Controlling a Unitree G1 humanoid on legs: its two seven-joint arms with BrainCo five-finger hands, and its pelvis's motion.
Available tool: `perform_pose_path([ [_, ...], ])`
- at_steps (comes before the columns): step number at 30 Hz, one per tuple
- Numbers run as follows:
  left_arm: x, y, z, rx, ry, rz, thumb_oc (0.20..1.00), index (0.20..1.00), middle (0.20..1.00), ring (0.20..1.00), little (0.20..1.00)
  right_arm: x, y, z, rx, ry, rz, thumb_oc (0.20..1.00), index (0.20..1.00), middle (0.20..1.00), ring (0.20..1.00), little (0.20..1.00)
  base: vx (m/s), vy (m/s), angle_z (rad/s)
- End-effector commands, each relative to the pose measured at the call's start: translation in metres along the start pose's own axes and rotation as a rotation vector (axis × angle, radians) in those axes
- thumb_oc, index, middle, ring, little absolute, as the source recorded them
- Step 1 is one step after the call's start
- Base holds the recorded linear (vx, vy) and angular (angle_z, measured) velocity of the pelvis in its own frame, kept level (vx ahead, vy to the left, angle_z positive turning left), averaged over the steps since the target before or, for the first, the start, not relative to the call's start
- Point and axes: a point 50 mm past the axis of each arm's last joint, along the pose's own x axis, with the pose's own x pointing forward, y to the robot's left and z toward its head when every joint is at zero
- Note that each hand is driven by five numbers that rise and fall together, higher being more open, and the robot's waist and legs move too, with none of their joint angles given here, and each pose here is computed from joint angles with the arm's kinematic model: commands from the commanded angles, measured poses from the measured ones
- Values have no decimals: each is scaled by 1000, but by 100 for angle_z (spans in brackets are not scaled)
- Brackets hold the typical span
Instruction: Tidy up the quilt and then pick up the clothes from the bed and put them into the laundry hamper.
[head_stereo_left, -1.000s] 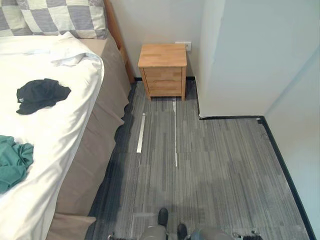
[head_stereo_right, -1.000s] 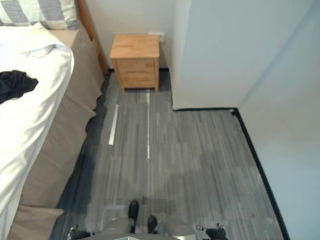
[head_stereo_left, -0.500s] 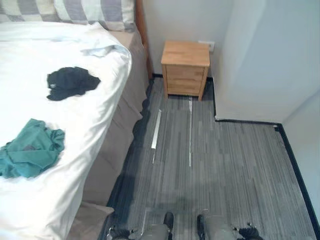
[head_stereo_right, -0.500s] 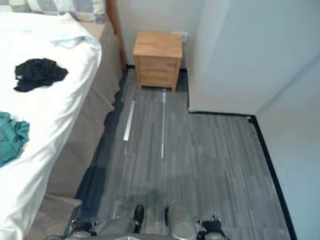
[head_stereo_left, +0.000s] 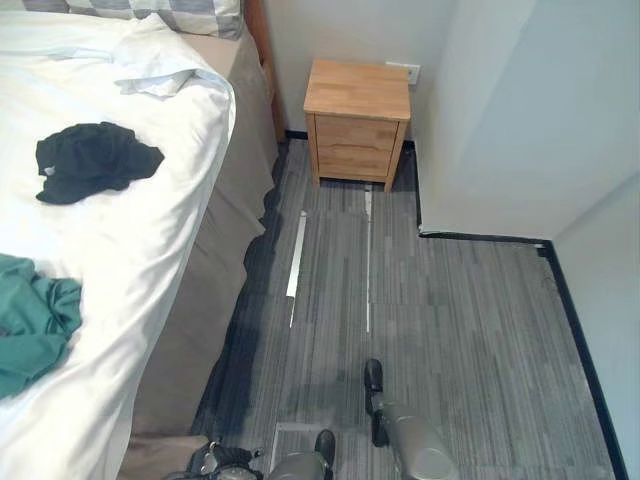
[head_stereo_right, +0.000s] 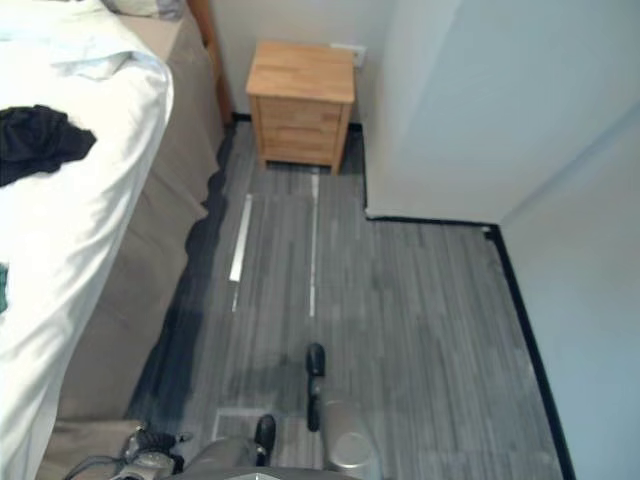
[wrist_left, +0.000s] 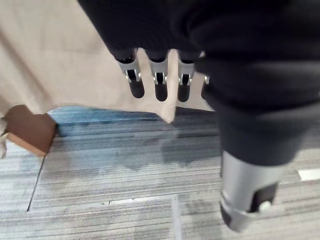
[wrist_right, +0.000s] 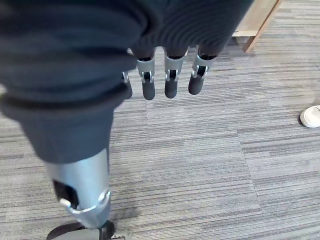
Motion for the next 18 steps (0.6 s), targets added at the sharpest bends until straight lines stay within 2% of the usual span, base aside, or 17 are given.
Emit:
perform_pose_path([
  [1,-9,-22,-14,23,60,-72,1000,1000,1000,1000,1000,4,-20,2,24,-9,-57,1000,1000,1000,1000,1000,479,-50,37],
  [6,-8,-20,-12,-56,89,-39,1000,1000,1000,1000,1000,3,-14,21,-54,-113,-16,1000,1000,1000,1000,1000,455,-133,14],
  [8,-8,-23,0,-98,42,-35,1000,1000,1000,1000,1000,2,-11,43,-106,-206,-1,1000,1000,1000,1000,1000,346,-134,0],
  [12,-5,-12,9,-210,-23,2,1000,1000,1000,1000,1000,-2,-1,69,-199,-327,33,1000,1000,1000,1000,1000,306,70,-61],
  [17,-5,-12,9,-170,-45,4,1000,1000,1000,1000,1000,1,-9,59,-120,-263,5,1000,1000,1000,1000,1000,387,103,-53],
  [18,-7,-18,2,-221,1,-15,1000,1000,1000,1000,1000,3,-15,48,-76,-212,-17,1000,1000,1000,1000,1000,352,117,-49],
])
